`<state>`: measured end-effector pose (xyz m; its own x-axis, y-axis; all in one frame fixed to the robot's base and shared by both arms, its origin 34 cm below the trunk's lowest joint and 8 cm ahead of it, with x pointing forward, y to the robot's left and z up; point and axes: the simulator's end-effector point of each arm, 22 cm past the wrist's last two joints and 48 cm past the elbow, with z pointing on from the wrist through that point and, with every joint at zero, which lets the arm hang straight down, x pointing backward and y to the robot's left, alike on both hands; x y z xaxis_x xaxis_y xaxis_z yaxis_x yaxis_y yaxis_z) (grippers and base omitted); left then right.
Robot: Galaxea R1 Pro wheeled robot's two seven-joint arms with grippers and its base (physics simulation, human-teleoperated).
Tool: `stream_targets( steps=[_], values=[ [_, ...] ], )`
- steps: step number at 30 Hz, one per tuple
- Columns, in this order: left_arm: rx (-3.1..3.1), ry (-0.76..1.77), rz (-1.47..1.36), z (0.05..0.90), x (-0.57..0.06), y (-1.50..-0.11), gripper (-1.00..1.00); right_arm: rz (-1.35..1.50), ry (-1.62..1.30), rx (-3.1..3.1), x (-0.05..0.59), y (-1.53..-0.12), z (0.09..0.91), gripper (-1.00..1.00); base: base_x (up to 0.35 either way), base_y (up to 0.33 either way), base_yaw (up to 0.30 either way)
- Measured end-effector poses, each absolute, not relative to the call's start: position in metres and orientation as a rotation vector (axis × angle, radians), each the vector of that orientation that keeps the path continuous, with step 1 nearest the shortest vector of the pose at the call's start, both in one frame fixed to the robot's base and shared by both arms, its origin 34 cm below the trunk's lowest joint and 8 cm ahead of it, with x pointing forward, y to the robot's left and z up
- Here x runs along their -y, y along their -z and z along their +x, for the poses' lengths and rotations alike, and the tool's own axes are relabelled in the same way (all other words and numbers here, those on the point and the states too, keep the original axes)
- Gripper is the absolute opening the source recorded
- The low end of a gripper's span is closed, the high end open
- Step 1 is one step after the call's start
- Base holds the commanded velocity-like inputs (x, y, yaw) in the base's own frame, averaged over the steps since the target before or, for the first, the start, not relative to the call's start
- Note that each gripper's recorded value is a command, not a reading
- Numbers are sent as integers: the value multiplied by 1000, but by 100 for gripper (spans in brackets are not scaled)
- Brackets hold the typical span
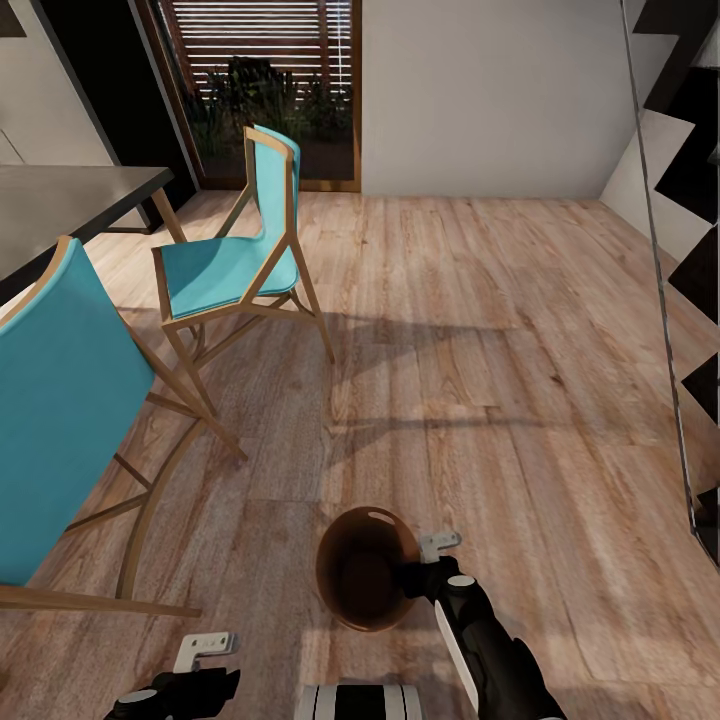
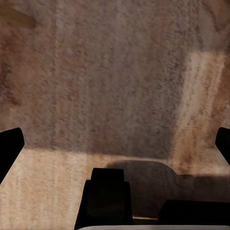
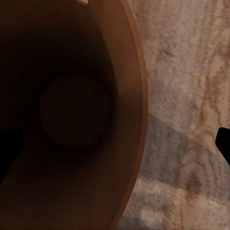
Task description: Put the three can of soda from the living room inside the tash can in the kitchen.
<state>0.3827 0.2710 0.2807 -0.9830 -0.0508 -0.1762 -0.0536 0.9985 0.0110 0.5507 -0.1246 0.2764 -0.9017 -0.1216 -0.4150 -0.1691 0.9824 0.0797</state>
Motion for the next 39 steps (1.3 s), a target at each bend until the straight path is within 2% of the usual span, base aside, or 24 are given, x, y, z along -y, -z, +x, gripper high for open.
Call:
stream_targets(
  steps=[39],
  values=[
    [-2963,-24,-79,383,-271,-281,100,-183,-165,-2756,130,-243,543,100,0,0,0]
  ],
)
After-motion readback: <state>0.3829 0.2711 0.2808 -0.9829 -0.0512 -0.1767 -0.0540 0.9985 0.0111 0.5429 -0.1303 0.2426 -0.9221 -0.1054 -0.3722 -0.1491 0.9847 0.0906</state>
